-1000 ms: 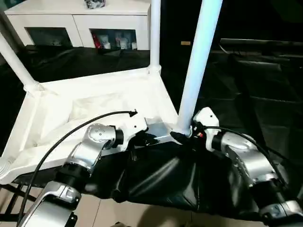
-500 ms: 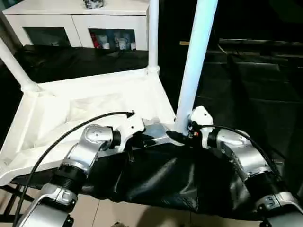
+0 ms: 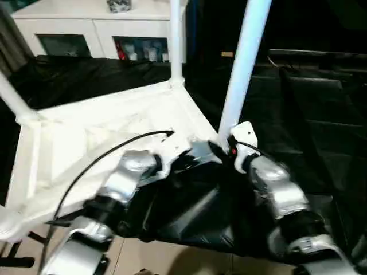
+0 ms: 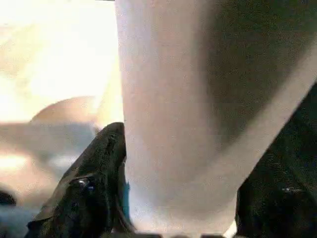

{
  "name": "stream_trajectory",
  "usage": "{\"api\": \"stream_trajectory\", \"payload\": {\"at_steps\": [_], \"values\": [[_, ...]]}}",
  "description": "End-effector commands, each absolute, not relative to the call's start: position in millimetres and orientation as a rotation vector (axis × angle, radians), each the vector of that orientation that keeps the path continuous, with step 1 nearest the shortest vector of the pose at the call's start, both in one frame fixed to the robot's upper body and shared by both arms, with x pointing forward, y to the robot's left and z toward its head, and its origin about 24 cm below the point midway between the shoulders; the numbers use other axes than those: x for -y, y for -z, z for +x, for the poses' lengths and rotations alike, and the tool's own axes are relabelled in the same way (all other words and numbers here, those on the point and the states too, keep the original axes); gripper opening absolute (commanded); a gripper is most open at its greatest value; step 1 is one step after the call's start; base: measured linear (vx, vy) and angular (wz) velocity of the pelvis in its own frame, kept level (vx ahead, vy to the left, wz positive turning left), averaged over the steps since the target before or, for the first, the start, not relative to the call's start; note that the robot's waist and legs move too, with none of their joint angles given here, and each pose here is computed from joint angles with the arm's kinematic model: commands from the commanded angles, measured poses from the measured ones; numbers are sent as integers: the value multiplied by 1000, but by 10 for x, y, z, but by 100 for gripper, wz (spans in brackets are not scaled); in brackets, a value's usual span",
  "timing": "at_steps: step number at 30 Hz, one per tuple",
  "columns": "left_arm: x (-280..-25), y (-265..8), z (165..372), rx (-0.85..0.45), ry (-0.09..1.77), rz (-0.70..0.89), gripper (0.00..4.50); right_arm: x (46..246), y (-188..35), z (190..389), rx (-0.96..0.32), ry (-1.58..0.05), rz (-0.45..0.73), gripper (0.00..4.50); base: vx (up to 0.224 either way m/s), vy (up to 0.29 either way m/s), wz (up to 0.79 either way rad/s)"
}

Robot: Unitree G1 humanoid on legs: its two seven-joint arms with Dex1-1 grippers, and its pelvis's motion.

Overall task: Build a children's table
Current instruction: Rotate leg to tighten

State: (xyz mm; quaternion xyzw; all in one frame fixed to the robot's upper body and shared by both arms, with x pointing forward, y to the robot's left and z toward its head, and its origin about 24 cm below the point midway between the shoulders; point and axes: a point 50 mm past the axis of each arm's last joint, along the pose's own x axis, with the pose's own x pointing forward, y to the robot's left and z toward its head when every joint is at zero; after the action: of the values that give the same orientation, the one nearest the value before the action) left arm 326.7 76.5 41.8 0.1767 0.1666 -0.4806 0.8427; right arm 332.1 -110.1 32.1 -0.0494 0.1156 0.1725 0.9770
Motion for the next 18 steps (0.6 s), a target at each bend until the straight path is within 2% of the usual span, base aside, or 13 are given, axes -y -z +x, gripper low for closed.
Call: {"api": "stream_trajectory", "payload": {"at_steps": [1, 3, 5, 6, 7, 8, 10, 12, 13, 16, 18], "values": [[-631, -380, 3299, -332, 909, 347, 0, 570, -202, 3172, -271, -513, -62, 269, 0, 0, 0], [-582, -387, 3297, -321, 910, 333, 0, 449, -257, 3164, -234, -558, -66, 269, 0, 0, 0], [-579, -403, 3293, -305, 923, 324, 0, 457, -306, 3178, -207, -565, -66, 338, 0, 0, 0], [-590, -409, 3285, -295, 940, 323, 0, 501, -323, 3194, -204, -551, -49, 338, 0, 0, 0], [-648, -397, 3273, -293, 955, 325, 0, 635, -362, 3238, -195, -510, -25, 338, 0, 0, 0], [-676, -390, 3272, -295, 955, 326, 0, 685, -374, 3252, -192, -501, -20, 364, 0, 0, 0], [-752, -374, 3270, -294, 963, 327, 0, 779, -407, 3264, -179, -530, -28, 378, 0, 0, 0], [-846, -363, 3251, -295, 990, 329, 0, 933, -422, 3276, -174, -558, -85, 389, 0, 0, 0], [-846, -363, 3251, -295, 990, 329, 0, 933, -422, 3276, -174, -558, -85, 389, 0, 0, 0], [-951, -367, 3220, -295, 1035, 323, 0, 1114, -426, 3290, -184, -578, -165, 389, 0, 0, 0], [-1056, -410, 3187, -289, 1100, 298, 0, 1249, -457, 3281, -203, -656, -196, 389, 0, 0, 0]]}}
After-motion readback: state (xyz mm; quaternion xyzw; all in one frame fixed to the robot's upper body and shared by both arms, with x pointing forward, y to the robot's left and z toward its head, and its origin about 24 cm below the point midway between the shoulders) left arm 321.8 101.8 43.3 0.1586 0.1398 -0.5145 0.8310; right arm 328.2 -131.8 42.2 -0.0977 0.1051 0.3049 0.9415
